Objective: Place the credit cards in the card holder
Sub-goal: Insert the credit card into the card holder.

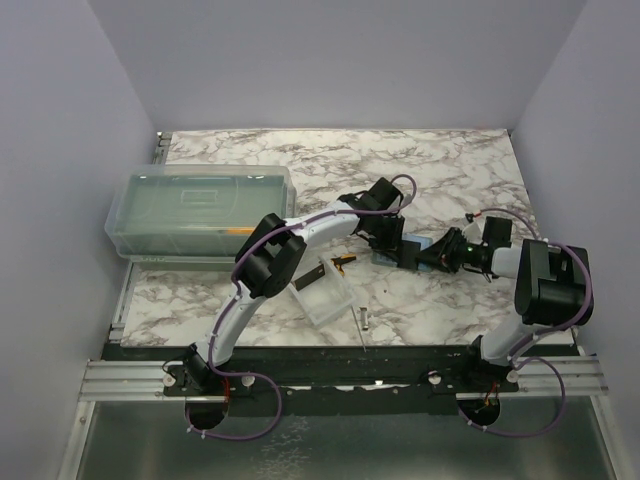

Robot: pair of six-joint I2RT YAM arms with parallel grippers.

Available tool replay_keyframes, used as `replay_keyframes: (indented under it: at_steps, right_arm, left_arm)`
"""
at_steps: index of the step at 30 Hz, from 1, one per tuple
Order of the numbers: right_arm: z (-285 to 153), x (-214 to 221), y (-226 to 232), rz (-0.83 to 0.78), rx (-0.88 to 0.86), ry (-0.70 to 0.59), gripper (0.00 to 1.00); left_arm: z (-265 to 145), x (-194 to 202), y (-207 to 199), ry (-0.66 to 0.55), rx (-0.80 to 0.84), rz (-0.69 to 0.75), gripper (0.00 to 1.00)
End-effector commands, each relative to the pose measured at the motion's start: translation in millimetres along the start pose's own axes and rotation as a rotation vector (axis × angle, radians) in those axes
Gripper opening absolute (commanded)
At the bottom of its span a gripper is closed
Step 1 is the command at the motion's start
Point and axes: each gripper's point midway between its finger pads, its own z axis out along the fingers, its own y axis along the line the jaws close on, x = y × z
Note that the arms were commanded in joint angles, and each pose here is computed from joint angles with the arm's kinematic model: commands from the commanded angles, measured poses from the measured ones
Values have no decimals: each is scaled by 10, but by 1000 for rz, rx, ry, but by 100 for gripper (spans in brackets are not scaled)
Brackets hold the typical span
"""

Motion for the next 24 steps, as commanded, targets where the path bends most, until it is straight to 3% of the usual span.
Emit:
replay_keyframes:
  at_steps: [1,9,16,20,24]
  right_arm:
    - [47,115,22,17,-43,34,26]
    - [36,42,181,14,-106,12,1]
    - [22,-71,213,-60,-79,42,0]
    - [12,-83,270,-83,-107,61,0]
    - [20,-66,278,-79,-119,96,0]
  left_arm:
    - [97,86,220,16,-52,-17,19]
    - [70,68,191,15,-38,-14,19]
    - [-432,-221,66,-66,14,-23,47]
    - [-633,-345,232,-115,-16,-39,49]
    - [-563,-298,428,-92,-37,-72,47]
